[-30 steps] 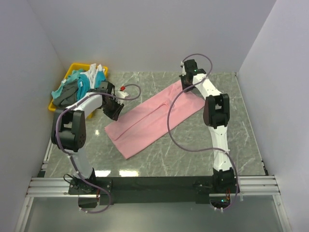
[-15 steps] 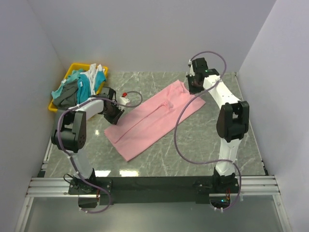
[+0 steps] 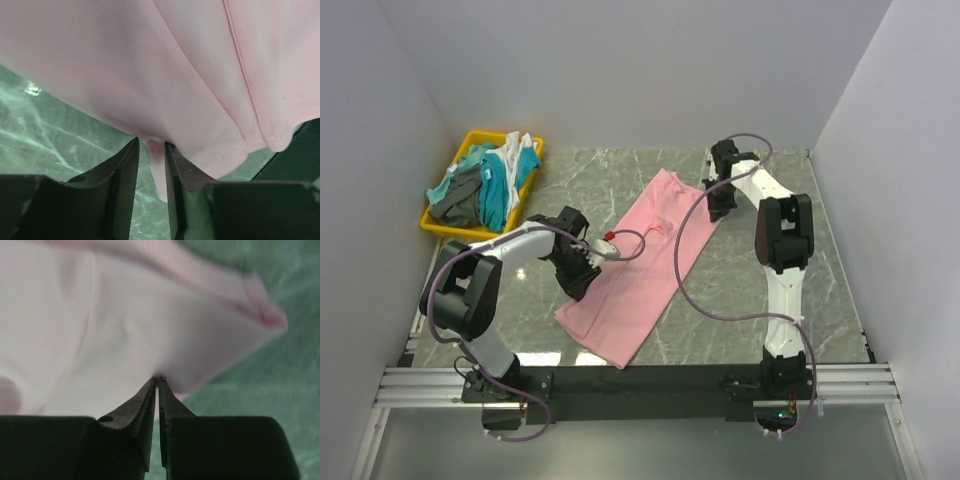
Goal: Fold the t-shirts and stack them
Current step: Fold the tshirt
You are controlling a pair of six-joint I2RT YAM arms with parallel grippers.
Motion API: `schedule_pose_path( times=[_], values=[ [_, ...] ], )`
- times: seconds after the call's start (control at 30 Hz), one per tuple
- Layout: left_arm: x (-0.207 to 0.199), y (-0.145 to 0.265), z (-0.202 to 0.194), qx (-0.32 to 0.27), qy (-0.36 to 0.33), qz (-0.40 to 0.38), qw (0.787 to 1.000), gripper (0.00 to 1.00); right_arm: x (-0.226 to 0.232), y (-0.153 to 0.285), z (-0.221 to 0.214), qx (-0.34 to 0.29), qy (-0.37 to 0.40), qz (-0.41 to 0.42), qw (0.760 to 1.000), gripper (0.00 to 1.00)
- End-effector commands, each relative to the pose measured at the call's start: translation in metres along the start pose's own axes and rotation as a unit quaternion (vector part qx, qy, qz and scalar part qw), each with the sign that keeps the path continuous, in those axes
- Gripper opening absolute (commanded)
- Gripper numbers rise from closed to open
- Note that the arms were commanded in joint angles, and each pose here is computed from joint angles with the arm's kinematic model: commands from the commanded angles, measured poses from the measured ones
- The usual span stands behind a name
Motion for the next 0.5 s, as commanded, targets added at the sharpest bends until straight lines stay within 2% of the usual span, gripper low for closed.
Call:
schedule_pose_path(
  times=[0.0, 0.2, 0.3, 0.47],
  values=[
    [0.002, 0.025, 0.02, -0.061, 0.017, -0.004, 0.998, 0.34, 0.011, -0.007, 0.023, -0.016, -0.003, 0.008, 1.0, 0.13],
    [0.028, 0.052, 0.035, -0.121, 0.054, 0.025, 0.991, 0.38, 0.031, -0.023, 0.063, -0.061, 0.014, -0.004, 0.998, 0.12],
    [0.037, 0.06, 0.041, -0.132, 0.057, 0.04, 0.989, 0.4, 0.046, -0.023, 0.081, -0.103, 0.036, 0.008, 0.994, 0.09],
    [0.047, 0.062, 0.048, -0.137, 0.051, 0.053, 0.988, 0.42, 0.085, 0.017, 0.12, -0.219, 0.098, 0.041, 0.97, 0.13]
  ],
)
Point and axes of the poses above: each gripper's point midway between its finger pads, its own y axis back along the fingers, its own x axis along the line the jaws close on, z = x × y, the point moved 5 cm from there along y, back along the fingers, and after that the axes turned 12 degrees about -y, right-handed, at the moved point
